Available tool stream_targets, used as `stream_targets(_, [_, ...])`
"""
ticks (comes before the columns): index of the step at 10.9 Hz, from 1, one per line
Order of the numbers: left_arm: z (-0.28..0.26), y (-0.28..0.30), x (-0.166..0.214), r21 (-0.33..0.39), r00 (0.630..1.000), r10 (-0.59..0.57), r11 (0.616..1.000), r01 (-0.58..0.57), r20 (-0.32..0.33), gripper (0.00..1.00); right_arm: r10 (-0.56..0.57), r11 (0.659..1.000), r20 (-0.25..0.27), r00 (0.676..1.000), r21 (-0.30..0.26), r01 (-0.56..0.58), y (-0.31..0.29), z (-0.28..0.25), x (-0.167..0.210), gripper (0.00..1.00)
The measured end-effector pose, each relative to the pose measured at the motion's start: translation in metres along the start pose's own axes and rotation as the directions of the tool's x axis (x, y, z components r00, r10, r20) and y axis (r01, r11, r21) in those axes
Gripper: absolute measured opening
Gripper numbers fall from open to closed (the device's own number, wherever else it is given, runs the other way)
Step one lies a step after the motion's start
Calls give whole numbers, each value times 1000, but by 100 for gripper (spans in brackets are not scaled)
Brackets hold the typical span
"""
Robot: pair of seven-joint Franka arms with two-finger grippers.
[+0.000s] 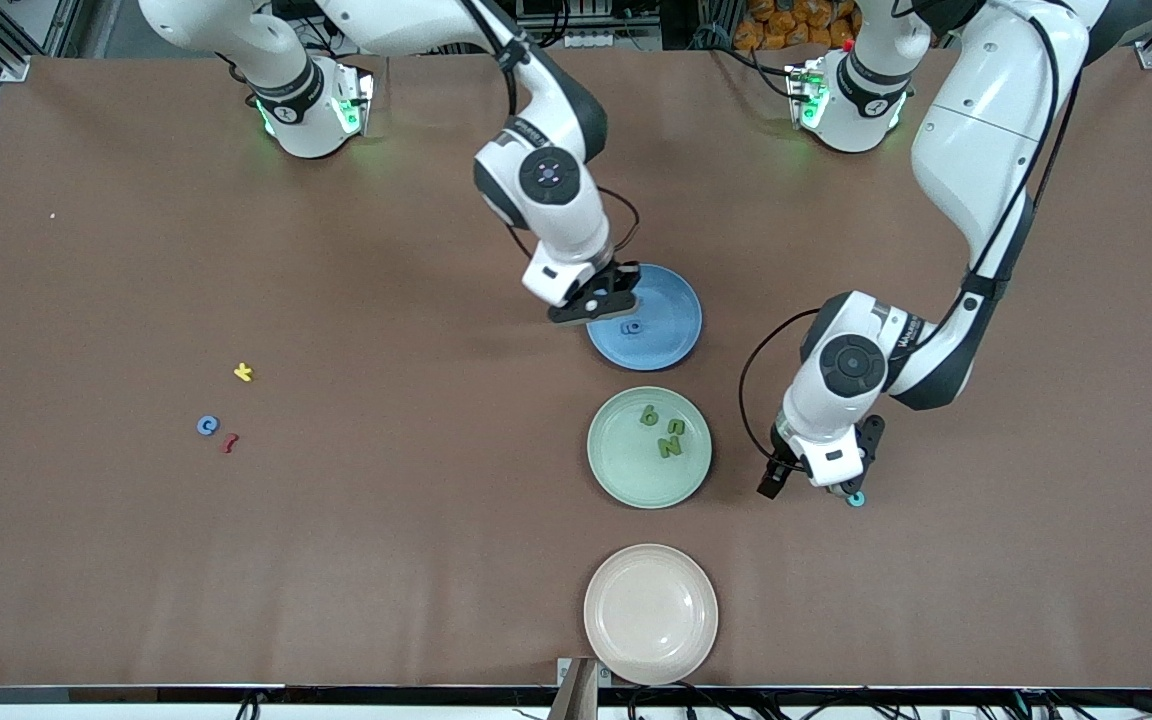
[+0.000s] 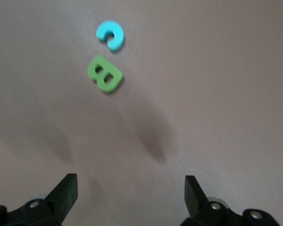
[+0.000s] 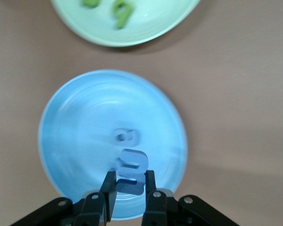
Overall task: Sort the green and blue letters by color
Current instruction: 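Release the m on the blue plate and withdraw both grippers toward letters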
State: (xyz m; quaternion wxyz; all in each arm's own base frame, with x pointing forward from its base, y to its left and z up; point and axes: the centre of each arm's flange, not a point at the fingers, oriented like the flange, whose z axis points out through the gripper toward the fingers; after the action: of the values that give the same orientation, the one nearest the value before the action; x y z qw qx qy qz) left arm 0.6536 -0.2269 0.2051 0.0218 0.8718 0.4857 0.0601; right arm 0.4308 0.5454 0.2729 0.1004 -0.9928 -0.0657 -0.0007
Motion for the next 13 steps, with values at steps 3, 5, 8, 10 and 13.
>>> stream_targets(3, [9, -13, 42, 20, 987, 160, 987, -160, -1, 100, 27, 999, 6, 1000, 19, -27, -40, 24, -29, 42])
stream_targets(5, [17, -15, 49, 25, 955, 296, 955, -296, 9, 100, 79, 997, 23, 997, 9, -79, -42, 25, -33, 67])
stream_targets(8, [27, -17, 51, 30, 859, 512, 858, -513, 26, 100, 187, 982, 58, 981, -39, -185, 6, -5, 13, 100])
stream_targets(10, [26, -23, 68, 73, 794, 605, 791, -608, 64, 100, 302, 953, 52, 952, -46, -300, 75, -42, 65, 100])
stream_targets(13, [19, -18, 88, 100, 735, 670, 728, -678, 105, 100, 408, 912, 25, 912, -50, -407, 200, -74, 127, 100])
